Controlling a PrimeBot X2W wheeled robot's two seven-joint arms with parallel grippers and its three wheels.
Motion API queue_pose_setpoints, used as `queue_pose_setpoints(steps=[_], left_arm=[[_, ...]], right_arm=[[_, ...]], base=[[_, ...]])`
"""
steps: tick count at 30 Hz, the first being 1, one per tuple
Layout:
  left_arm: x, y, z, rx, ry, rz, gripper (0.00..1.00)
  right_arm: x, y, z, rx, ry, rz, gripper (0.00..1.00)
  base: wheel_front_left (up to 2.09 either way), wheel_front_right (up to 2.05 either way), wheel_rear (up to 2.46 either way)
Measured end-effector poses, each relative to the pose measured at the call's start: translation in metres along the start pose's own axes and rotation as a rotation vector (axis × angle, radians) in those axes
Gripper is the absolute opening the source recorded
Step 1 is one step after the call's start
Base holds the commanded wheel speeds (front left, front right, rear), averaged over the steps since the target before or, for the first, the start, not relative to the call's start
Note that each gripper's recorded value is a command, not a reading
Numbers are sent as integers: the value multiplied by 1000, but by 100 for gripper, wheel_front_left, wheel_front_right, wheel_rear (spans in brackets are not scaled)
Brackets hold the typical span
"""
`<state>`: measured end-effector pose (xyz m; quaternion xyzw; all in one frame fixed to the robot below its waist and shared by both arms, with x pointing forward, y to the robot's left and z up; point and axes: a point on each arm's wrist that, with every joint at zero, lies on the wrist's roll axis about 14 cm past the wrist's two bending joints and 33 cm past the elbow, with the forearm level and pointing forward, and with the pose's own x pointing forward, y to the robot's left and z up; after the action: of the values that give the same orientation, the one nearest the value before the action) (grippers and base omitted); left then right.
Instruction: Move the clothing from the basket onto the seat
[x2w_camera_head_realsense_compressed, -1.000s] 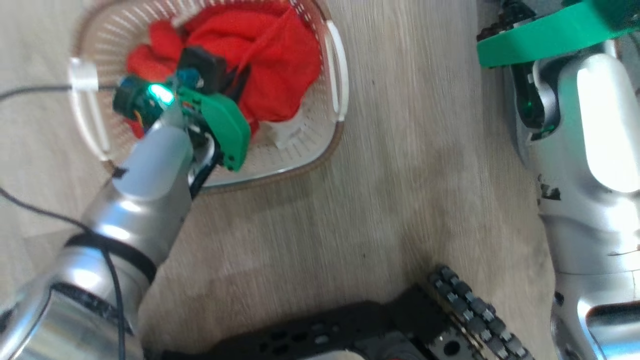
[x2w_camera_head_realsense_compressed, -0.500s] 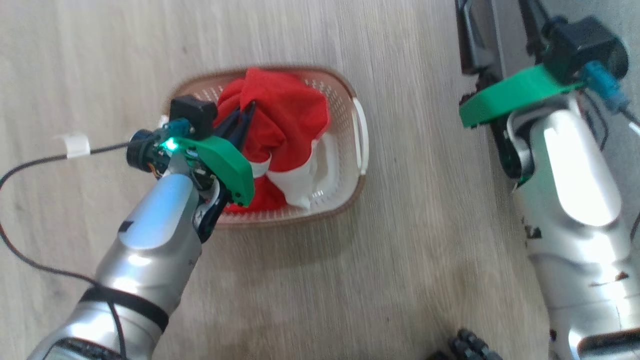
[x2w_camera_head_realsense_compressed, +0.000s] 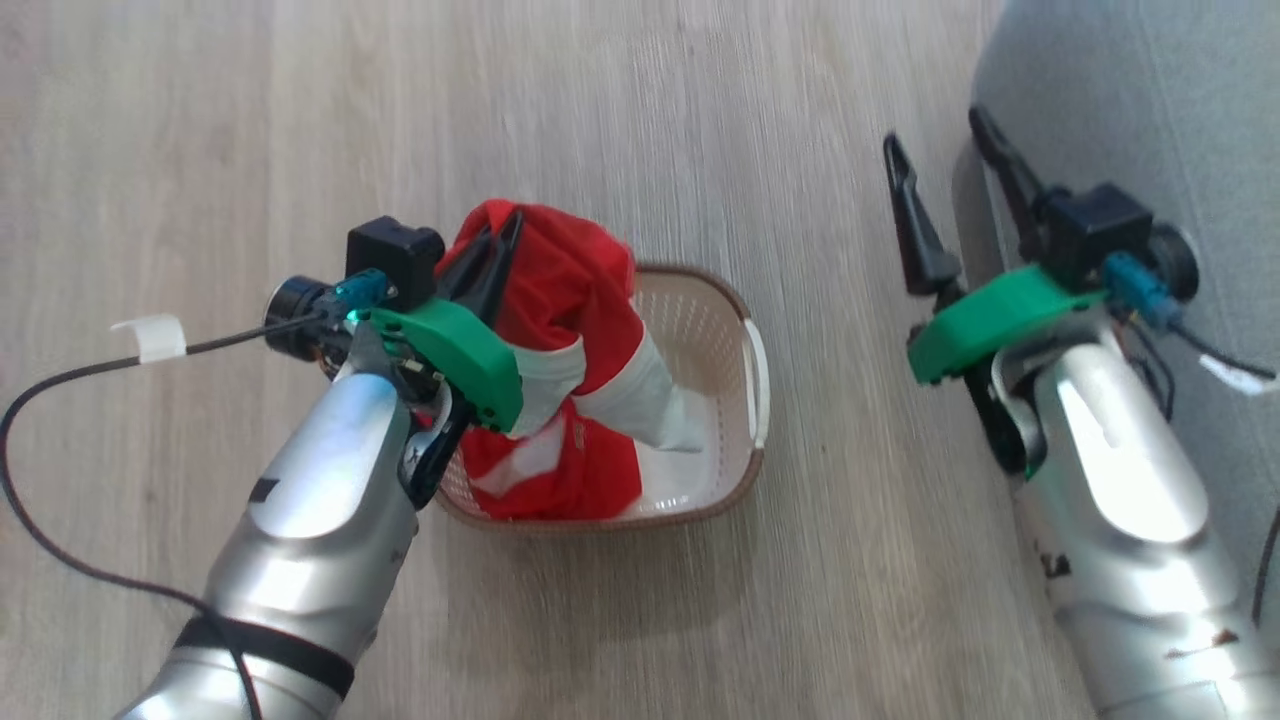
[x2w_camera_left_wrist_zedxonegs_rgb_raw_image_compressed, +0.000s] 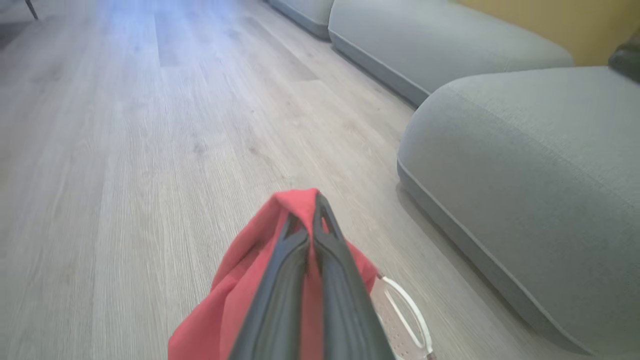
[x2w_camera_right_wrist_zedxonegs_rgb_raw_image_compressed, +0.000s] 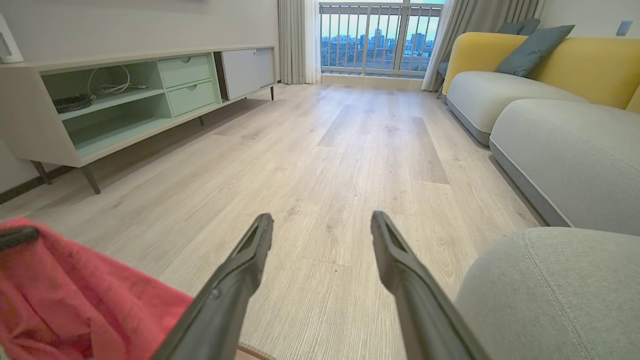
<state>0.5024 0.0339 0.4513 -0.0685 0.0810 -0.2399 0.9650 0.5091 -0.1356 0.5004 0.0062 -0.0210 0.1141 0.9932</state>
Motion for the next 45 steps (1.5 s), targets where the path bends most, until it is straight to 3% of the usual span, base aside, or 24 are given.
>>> queue_pose_setpoints(steps=[15, 19, 23, 27, 37, 39, 45], left_arm=[[-17, -45, 180, 163, -463, -105, 0], [-20, -57, 210, 197, -543, -136, 0], [-19, -62, 214, 196, -558, -149, 0], [-17, -67, 213, 194, -559, -163, 0], [-11, -76, 202, 191, -531, -190, 0], [-12, -76, 201, 192, -530, -192, 0], [-15, -80, 194, 193, -513, -201, 0]], right_arm=[[-27, 13, 11, 23, -3, 10, 100], [-30, 12, 8, 30, 6, 3, 100], [-30, 10, 11, 36, -4, -1, 100], [-26, 21, 39, 49, -92, 33, 100], [-16, 91, 121, 56, -330, 260, 100], [-14, 106, 124, 50, -332, 308, 100], [-5, 134, 82, 17, -189, 394, 100]], base=[[0, 0, 0], [0, 0, 0], [0, 0, 0], [0, 0, 0], [0, 0, 0], [0, 0, 0], [0, 0, 0]])
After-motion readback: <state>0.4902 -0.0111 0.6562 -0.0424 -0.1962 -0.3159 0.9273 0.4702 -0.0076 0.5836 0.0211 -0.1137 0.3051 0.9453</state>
